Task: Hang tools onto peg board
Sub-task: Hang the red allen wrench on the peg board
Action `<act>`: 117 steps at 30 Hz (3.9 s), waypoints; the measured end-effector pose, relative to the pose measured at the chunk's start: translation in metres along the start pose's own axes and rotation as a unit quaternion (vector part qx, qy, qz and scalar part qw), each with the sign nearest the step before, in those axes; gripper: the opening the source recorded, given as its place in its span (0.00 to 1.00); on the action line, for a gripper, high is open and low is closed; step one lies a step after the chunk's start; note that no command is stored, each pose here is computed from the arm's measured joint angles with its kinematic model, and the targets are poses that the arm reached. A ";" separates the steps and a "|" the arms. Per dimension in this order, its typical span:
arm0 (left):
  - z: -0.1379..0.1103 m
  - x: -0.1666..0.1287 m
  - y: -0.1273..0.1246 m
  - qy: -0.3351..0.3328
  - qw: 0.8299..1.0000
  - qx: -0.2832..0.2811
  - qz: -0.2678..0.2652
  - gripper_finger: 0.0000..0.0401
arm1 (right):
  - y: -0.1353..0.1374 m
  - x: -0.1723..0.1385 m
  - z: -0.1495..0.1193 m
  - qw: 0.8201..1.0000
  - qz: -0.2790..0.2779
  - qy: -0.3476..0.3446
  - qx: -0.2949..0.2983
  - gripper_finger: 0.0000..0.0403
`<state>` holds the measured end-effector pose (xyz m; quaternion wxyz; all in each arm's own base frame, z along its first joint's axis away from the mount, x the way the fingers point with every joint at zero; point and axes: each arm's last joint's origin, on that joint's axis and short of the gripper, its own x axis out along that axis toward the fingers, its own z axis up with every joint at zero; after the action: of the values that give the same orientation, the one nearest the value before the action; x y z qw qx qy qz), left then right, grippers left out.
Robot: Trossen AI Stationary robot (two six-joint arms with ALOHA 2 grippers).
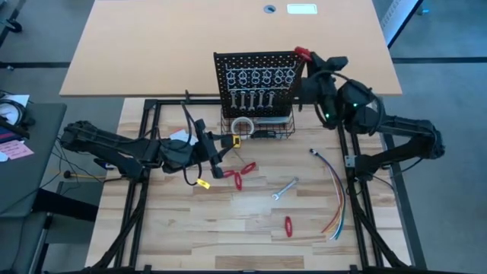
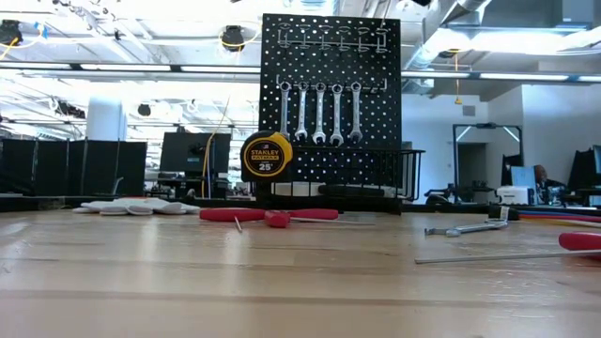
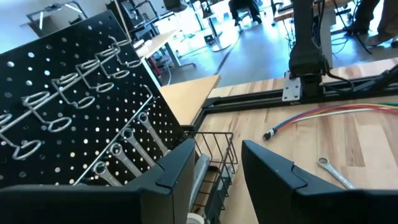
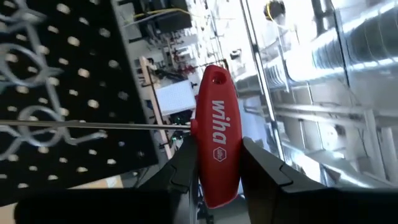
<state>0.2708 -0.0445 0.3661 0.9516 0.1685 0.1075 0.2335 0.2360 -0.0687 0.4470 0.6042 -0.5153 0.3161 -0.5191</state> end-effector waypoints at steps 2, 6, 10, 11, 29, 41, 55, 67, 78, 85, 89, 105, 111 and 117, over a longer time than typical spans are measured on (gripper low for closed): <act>0.000 0.000 0.000 0.000 1.000 0.000 0.000 0.32 | 0.000 0.002 -0.001 1.000 -0.001 0.002 -0.012 0.22; 0.000 0.000 0.000 0.000 1.000 0.000 0.000 0.32 | -0.002 0.003 -0.001 1.000 -0.008 -0.003 -0.013 0.22; -0.002 0.000 -0.001 0.006 1.000 -0.003 -0.002 0.32 | -0.004 0.006 -0.002 1.000 -0.017 -0.009 -0.003 0.22; -0.002 0.000 -0.001 0.007 1.000 -0.005 -0.003 0.32 | -0.004 0.006 -0.003 1.000 -0.018 -0.010 -0.002 0.22; -0.002 0.000 -0.001 0.008 1.000 -0.015 -0.003 0.32 | 0.038 0.017 -0.010 0.995 0.072 -0.009 -0.072 0.24; -0.003 0.000 -0.001 0.011 1.000 -0.015 -0.004 0.32 | 0.034 0.007 -0.005 0.996 0.067 -0.020 -0.057 0.64; -0.003 0.000 -0.002 0.014 1.000 -0.024 -0.005 0.32 | 0.031 -0.021 0.010 0.992 0.078 -0.081 -0.053 0.66; -0.004 -0.003 -0.005 0.017 1.000 -0.022 -0.013 0.32 | 0.028 -0.042 -0.030 0.975 0.195 -0.086 0.064 0.61; 0.000 -0.003 -0.004 0.001 0.999 -0.036 -0.009 0.32 | 0.036 -0.013 -0.048 0.902 0.307 -0.059 0.297 0.54; -0.001 -0.003 -0.004 0.004 0.999 -0.033 -0.010 0.32 | 0.043 0.008 -0.044 0.862 0.300 -0.030 0.407 0.58; -0.002 -0.003 -0.004 0.010 0.999 -0.028 -0.011 0.32 | 0.046 0.010 -0.042 0.847 0.325 -0.037 0.419 0.62; -0.003 -0.003 -0.004 0.012 1.000 -0.026 -0.011 0.32 | 0.033 0.021 -0.043 0.815 0.265 -0.040 0.514 0.53; -0.003 -0.003 -0.004 0.012 1.000 -0.026 -0.011 0.32 | 0.032 0.021 -0.043 0.815 0.261 -0.043 0.516 0.41; -0.003 -0.003 -0.004 0.012 1.000 -0.027 -0.011 0.32 | 0.032 0.022 -0.042 0.816 0.258 -0.047 0.515 0.23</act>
<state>0.2696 -0.0487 0.3624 0.9570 0.1392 0.1142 0.2274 0.2123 -0.1039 0.4089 0.9072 -0.0527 0.0951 -0.4065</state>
